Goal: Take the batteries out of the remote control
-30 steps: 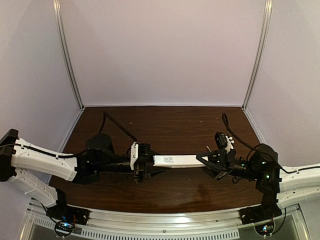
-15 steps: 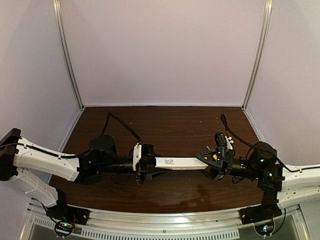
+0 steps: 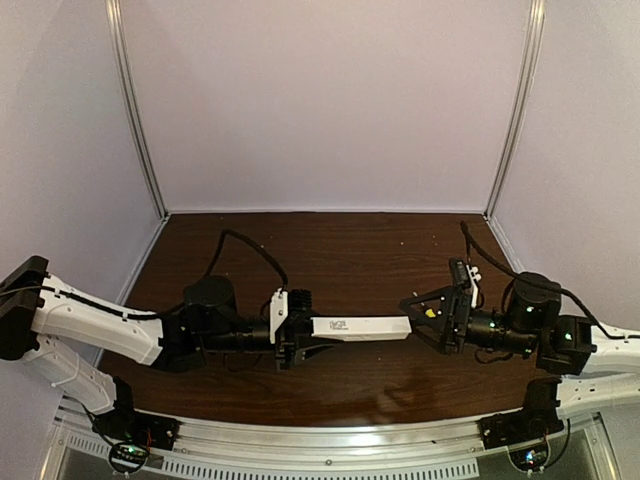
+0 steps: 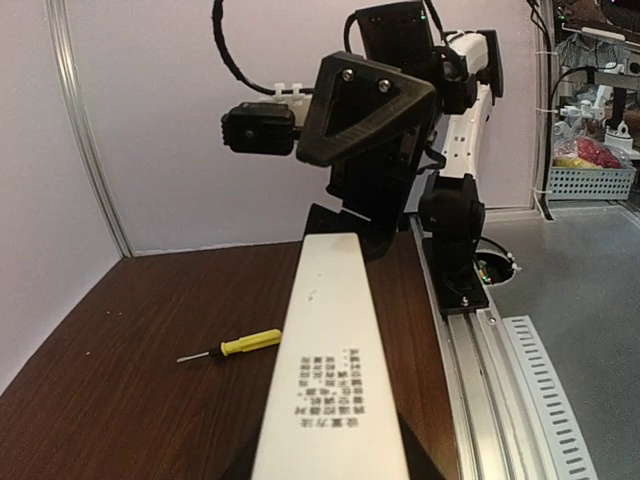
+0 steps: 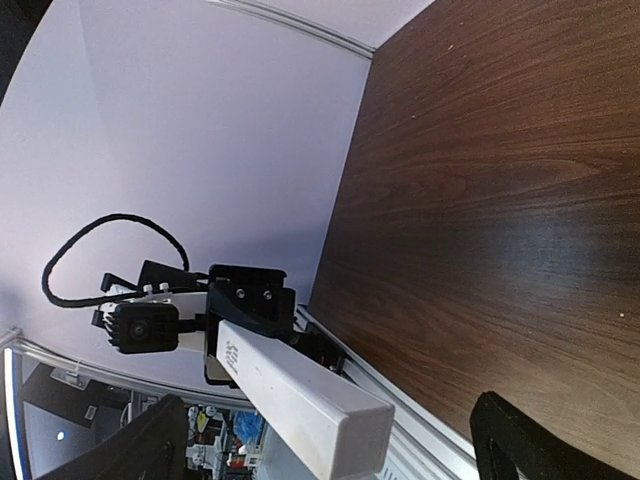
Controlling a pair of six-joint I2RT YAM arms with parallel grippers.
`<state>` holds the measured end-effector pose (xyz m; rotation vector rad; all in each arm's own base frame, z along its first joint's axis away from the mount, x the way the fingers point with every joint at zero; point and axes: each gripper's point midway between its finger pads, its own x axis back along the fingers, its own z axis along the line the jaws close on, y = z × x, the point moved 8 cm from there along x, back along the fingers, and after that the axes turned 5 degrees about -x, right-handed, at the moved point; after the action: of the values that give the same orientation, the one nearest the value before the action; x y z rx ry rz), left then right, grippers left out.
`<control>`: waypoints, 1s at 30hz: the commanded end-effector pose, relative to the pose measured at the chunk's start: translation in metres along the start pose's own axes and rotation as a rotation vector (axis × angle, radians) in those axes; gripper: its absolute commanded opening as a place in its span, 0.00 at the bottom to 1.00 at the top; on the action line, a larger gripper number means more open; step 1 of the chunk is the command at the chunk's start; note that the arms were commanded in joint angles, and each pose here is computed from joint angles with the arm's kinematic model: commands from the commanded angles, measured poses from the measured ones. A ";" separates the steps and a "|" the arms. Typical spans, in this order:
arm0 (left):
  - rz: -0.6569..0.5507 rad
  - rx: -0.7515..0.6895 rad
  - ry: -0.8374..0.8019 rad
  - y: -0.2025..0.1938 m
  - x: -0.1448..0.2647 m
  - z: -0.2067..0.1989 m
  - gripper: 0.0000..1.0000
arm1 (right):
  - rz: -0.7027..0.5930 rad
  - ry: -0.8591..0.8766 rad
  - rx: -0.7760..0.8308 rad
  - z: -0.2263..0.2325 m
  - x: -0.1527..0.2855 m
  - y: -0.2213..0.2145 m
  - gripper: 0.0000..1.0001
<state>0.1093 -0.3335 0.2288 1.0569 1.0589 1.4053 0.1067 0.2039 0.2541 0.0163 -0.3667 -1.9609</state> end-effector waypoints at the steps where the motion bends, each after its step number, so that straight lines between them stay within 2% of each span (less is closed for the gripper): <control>1: -0.034 0.003 0.058 0.002 0.001 0.006 0.00 | -0.083 -0.178 0.074 -0.016 0.015 0.007 1.00; 8: -0.057 0.087 0.092 0.001 0.005 0.008 0.00 | -0.131 -0.185 0.072 -0.015 0.034 0.010 1.00; 12: -0.041 0.110 0.050 -0.002 0.002 0.004 0.00 | -0.130 -0.171 0.061 -0.014 0.037 0.010 1.00; 20: -0.053 0.149 0.015 -0.002 0.004 0.000 0.00 | -0.047 -0.127 0.042 -0.008 0.018 0.004 0.99; 30: -0.048 0.101 -0.003 -0.001 0.005 -0.002 0.00 | 0.038 -0.071 0.024 0.004 -0.001 0.000 0.77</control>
<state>0.1081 -0.3298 0.2181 1.1627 1.1734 1.3524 0.1074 0.1990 0.2348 -0.1390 -0.5141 -1.9413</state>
